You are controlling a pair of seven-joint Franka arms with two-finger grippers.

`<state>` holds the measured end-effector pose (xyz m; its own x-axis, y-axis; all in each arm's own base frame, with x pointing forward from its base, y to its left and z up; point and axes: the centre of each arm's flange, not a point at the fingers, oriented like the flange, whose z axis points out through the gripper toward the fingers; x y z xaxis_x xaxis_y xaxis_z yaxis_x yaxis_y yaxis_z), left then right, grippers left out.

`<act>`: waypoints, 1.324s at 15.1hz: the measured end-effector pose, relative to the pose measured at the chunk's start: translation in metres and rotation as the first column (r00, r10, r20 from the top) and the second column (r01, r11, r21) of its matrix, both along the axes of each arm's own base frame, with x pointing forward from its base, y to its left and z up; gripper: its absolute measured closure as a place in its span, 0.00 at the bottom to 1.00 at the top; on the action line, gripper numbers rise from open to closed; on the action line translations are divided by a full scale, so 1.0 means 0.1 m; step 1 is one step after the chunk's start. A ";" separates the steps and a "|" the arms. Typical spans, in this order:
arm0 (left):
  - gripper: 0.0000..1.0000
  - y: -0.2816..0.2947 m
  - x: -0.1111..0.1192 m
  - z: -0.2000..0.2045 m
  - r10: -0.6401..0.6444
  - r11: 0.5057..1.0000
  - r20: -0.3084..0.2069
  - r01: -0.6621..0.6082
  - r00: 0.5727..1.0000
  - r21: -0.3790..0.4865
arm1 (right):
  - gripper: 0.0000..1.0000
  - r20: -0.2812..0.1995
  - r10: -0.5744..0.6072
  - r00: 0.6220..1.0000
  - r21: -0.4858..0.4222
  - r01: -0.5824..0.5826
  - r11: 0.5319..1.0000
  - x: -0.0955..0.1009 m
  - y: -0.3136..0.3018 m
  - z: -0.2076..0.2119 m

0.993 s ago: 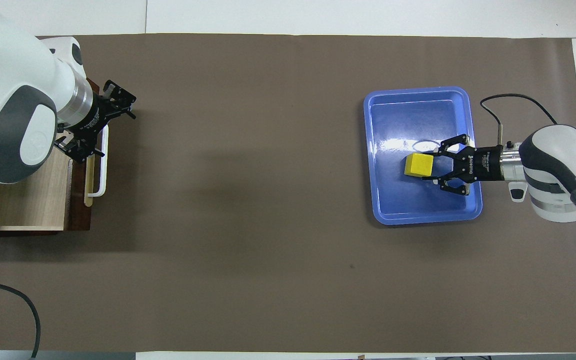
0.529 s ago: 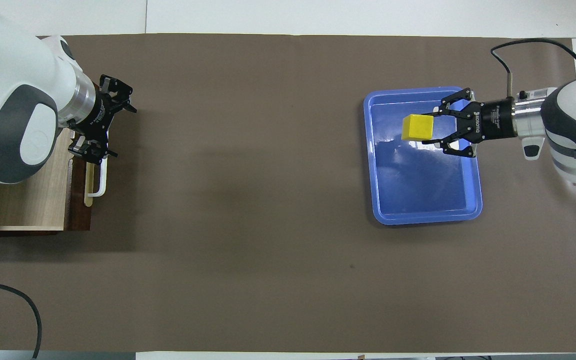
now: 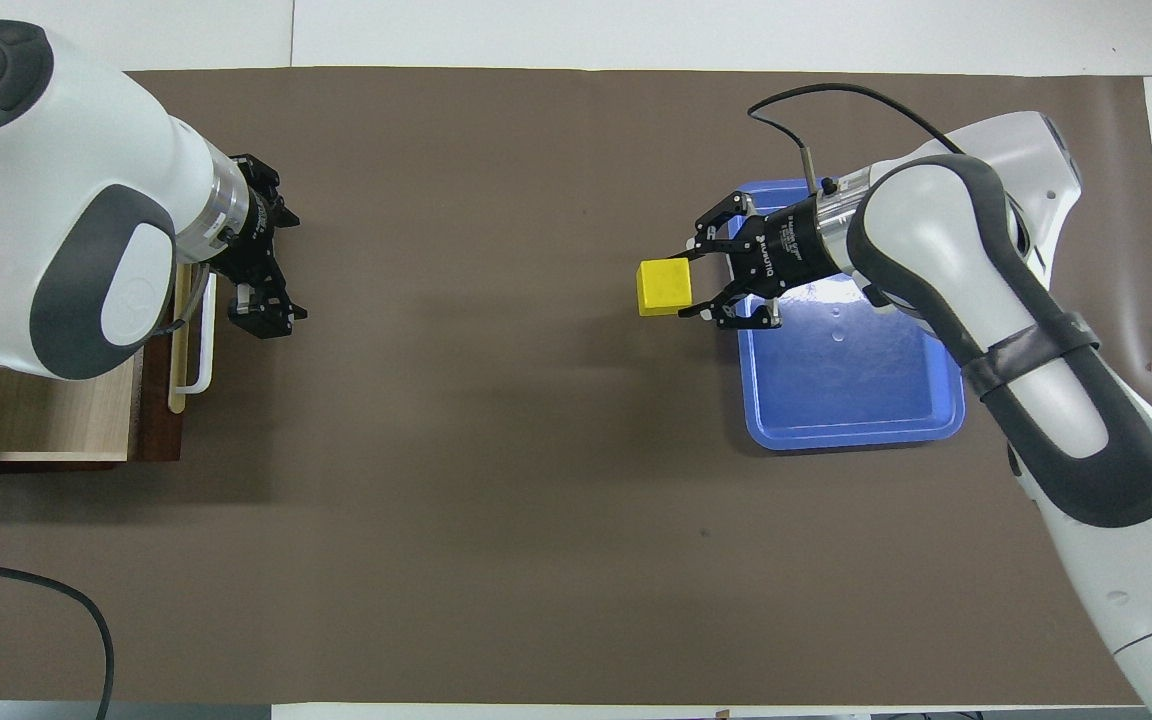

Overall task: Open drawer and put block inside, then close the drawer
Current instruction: 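Lift the block with the right gripper while the left gripper reaches toward it, then grasp the yellow block with the left gripper from the right gripper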

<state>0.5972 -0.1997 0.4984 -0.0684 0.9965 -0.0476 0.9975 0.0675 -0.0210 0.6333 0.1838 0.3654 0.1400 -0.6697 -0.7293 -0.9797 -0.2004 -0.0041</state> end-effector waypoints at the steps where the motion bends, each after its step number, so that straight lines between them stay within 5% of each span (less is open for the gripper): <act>1: 0.00 -0.14 -0.05 -0.02 -0.001 1.000 -0.007 0.001 1.000 -0.004 | 0.44 -0.010 0.013 1.000 -0.002 -0.013 1.000 -0.04 0.15 0.01; 7: 0.00 -1.24 -0.51 -0.19 0.070 0.998 -0.028 -0.070 0.997 0.000 | 0.44 -0.017 0.053 0.998 -0.020 -0.054 0.998 -0.22 0.75 -0.01; 10: 0.00 -1.79 -0.72 -0.58 0.131 0.991 -0.067 -0.130 0.989 0.025 | 0.44 -0.015 0.052 0.999 -0.022 -0.053 0.998 -0.23 0.78 -0.03; 14: 0.00 -1.97 -0.60 -0.89 0.217 0.976 -0.057 -0.217 0.974 0.010 | 0.44 -0.020 0.041 0.999 -0.014 -0.041 0.999 -0.22 0.78 -0.04; 20: 0.00 -2.10 -0.57 -0.81 0.254 0.967 -0.035 -0.255 0.967 -0.021 | 0.44 -0.027 0.026 0.999 -0.014 -0.027 1.000 -0.20 0.71 -0.07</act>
<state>0.5401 -0.4093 0.4176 -0.3215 0.9446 -0.0660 0.9464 0.3181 -0.0569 0.6138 0.2549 0.3586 0.1387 -0.6766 -0.7231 -0.9738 -0.2261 0.0248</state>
